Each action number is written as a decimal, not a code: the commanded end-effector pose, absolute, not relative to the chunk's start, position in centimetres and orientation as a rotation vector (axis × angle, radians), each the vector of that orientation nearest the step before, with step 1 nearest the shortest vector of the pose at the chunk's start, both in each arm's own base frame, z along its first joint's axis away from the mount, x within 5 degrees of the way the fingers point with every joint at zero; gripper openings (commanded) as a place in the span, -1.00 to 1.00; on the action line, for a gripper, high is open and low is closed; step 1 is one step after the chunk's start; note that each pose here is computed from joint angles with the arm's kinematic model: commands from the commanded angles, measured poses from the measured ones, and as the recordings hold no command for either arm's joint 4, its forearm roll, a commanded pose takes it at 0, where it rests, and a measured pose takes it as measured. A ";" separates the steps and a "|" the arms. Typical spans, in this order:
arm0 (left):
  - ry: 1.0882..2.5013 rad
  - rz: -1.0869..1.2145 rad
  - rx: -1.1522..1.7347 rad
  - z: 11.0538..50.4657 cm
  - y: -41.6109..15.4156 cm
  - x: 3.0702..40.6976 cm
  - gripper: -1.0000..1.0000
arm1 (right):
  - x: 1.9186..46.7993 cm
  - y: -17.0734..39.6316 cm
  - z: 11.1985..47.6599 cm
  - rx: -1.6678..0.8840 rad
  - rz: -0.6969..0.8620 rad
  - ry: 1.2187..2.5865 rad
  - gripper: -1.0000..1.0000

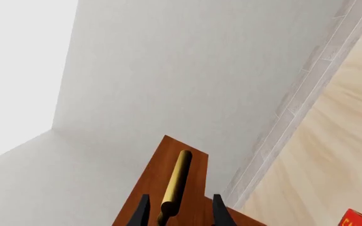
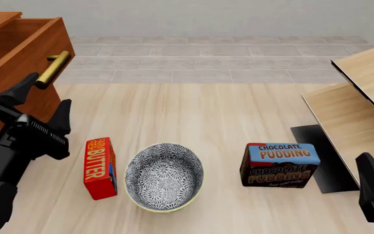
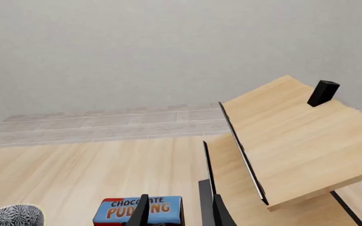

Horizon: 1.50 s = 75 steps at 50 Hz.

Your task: Close the top drawer of the cabinet.

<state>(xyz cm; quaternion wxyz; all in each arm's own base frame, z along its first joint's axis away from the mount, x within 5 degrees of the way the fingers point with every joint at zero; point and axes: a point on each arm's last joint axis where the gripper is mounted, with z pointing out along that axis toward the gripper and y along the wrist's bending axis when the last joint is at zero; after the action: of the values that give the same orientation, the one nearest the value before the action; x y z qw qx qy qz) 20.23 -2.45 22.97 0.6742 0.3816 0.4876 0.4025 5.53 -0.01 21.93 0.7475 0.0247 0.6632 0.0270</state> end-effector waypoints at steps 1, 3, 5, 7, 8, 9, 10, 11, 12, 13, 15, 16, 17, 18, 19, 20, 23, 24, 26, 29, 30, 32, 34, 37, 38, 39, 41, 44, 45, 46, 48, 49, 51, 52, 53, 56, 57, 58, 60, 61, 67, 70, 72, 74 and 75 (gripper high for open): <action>1.121 0.936 0.828 23.0 -1.6 20.2 1.00 | 5.5 0.0 22.0 0.052 0.062 1.449 1.00; 1.122 0.941 0.825 23.0 -1.5 20.2 1.00 | 5.5 0.0 22.1 0.053 0.062 1.449 1.00; 1.122 0.942 0.822 23.1 -1.5 20.2 1.00 | 5.5 0.0 22.1 0.053 0.062 1.448 1.00; 1.123 0.944 0.821 23.1 -1.5 20.3 1.00 | 5.5 0.0 22.1 0.053 0.063 1.448 1.00; 1.123 0.947 0.819 23.1 -1.4 20.3 1.00 | 5.5 0.0 22.1 0.053 0.063 1.447 1.00; 1.125 0.950 0.816 23.1 -1.3 20.3 1.00 | 5.5 0.0 22.1 0.052 0.063 1.448 1.00; 1.125 0.950 0.814 23.1 -1.3 20.3 1.00 | 5.5 0.0 22.1 0.053 0.063 1.448 1.00; 1.127 0.951 0.812 23.1 -1.2 20.3 1.00 | 5.5 0.0 22.1 0.053 0.064 1.448 1.00; 1.127 0.953 0.812 23.2 -1.2 20.3 1.00 | 5.5 0.0 22.1 0.052 0.063 1.447 1.00; 1.128 0.953 0.811 23.2 -1.2 20.3 1.00 | 5.5 0.0 22.1 0.052 0.064 1.447 1.00; 1.131 0.957 0.810 23.1 -1.1 20.4 1.00 | 5.5 0.0 22.1 0.053 0.063 1.447 1.00; 1.131 0.957 0.810 23.1 -1.1 20.4 1.00 | 5.5 0.0 22.1 0.053 0.063 1.447 1.00; 1.131 0.958 0.808 23.1 -1.1 20.4 1.00 | 5.5 0.0 22.1 0.053 0.063 1.447 1.00; 1.133 0.959 0.806 23.1 -1.0 20.4 1.00 | 5.5 0.0 22.1 0.054 0.064 1.447 1.00; 1.134 0.959 0.806 23.1 -1.0 20.4 1.00 | 5.5 0.0 22.1 0.053 0.063 1.447 1.00; 1.135 0.961 0.805 23.1 -1.0 20.4 1.00 | 5.5 0.0 22.0 0.053 0.064 1.448 1.00; 1.139 0.964 0.799 23.2 -0.8 20.5 1.00 | 5.5 0.0 22.1 0.053 0.065 1.447 1.00; 1.140 0.966 0.799 23.2 -0.8 20.5 1.00 | 5.5 0.0 22.1 0.053 0.065 1.447 1.00; 1.141 0.970 0.798 23.2 -0.7 20.6 1.00 | 5.5 0.0 22.1 0.053 0.065 1.447 1.00; 1.143 0.975 0.794 23.2 -0.6 20.6 1.00 | 5.5 0.0 22.1 0.053 0.066 1.446 1.00; 1.144 0.975 0.791 23.2 -0.6 20.6 1.00 | 5.5 0.0 22.1 0.053 0.066 1.446 1.00; 1.146 0.975 0.790 23.2 -0.5 20.7 1.00 | 5.5 0.0 22.1 0.053 0.066 1.446 1.00; 1.146 0.978 0.787 23.2 -0.5 20.7 1.00 | 5.5 0.0 22.1 0.053 0.066 1.446 1.00; 1.148 0.982 0.783 23.3 -0.3 20.6 1.00 | 5.5 0.0 22.1 0.053 0.067 1.446 1.00; 1.150 0.983 0.782 23.3 -0.3 20.6 1.00 | 5.5 0.0 22.1 0.053 0.067 1.446 1.00; 1.150 0.983 0.782 23.3 -0.3 20.6 1.00 | 5.5 0.0 22.1 0.053 0.067 1.446 1.00; 1.152 0.990 0.775 23.3 -0.1 20.6 1.00 | 5.5 0.0 22.1 0.055 0.067 1.445 1.00; 1.159 0.996 0.770 23.3 0.1 20.6 1.00 | 5.5 0.0 22.2 0.055 0.066 1.444 1.00; 1.160 0.996 0.770 23.3 0.1 20.5 1.00 | 5.5 0.0 22.2 0.055 0.067 1.444 1.00; 1.161 0.997 0.771 23.2 0.1 20.5 1.00 | 5.5 0.0 22.2 0.055 0.067 1.444 1.00; 1.162 0.999 0.772 23.2 0.1 20.5 1.00 | 5.5 0.0 22.2 0.055 0.067 1.444 1.00; 1.164 0.999 0.771 23.2 0.2 20.4 1.00 | 5.5 0.0 22.2 0.056 0.067 1.444 1.00; 1.166 1.001 0.769 23.2 0.2 20.4 1.00 | 5.5 0.0 22.2 0.055 0.068 1.444 1.00; 1.166 1.001 0.769 23.2 0.2 20.4 1.00 | 5.5 0.0 22.2 0.055 0.068 1.444 1.00; 1.167 1.002 0.768 23.1 0.3 20.4 1.00 | 5.5 0.0 22.2 0.054 0.069 1.444 1.00; 1.168 1.005 0.767 23.2 0.3 20.5 1.00 | 5.5 0.0 22.3 0.055 0.068 1.443 1.00; 1.168 1.005 0.767 23.2 0.3 20.5 1.00 | 5.4 0.0 22.4 0.055 0.068 1.442 1.00; 1.168 1.005 0.766 23.2 0.3 20.4 1.00 | 5.4 0.0 22.4 0.055 0.069 1.441 1.00; 1.170 1.006 0.762 23.2 0.4 20.4 1.00 | 5.4 0.0 22.4 0.055 0.067 1.440 1.00; 1.170 1.006 0.762 23.2 0.4 20.4 1.00 | 5.4 0.0 22.5 0.056 0.068 1.439 1.00; 1.177 1.015 0.756 23.1 0.6 20.3 1.00 | 5.4 0.0 22.6 0.053 0.073 1.437 1.00; 1.182 1.018 0.750 23.1 0.8 20.3 1.00 | 5.4 0.1 22.5 0.051 0.076 1.438 1.00; 1.182 1.021 0.749 23.1 0.8 20.3 1.00 | 5.4 0.1 22.5 0.051 0.078 1.438 1.00; 1.183 1.024 0.748 23.1 0.9 20.3 1.00 | 5.4 0.1 22.6 0.051 0.076 1.437 1.00; 1.183 1.027 0.749 23.2 0.9 20.3 1.00 | 5.4 0.1 22.6 0.052 0.076 1.437 1.00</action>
<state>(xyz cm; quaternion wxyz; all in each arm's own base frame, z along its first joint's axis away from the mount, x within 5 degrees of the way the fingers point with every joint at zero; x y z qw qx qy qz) 20.52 -0.10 23.11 0.6551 0.3482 0.5114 0.4337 5.42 0.04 22.50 0.7513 0.0241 0.6587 0.0334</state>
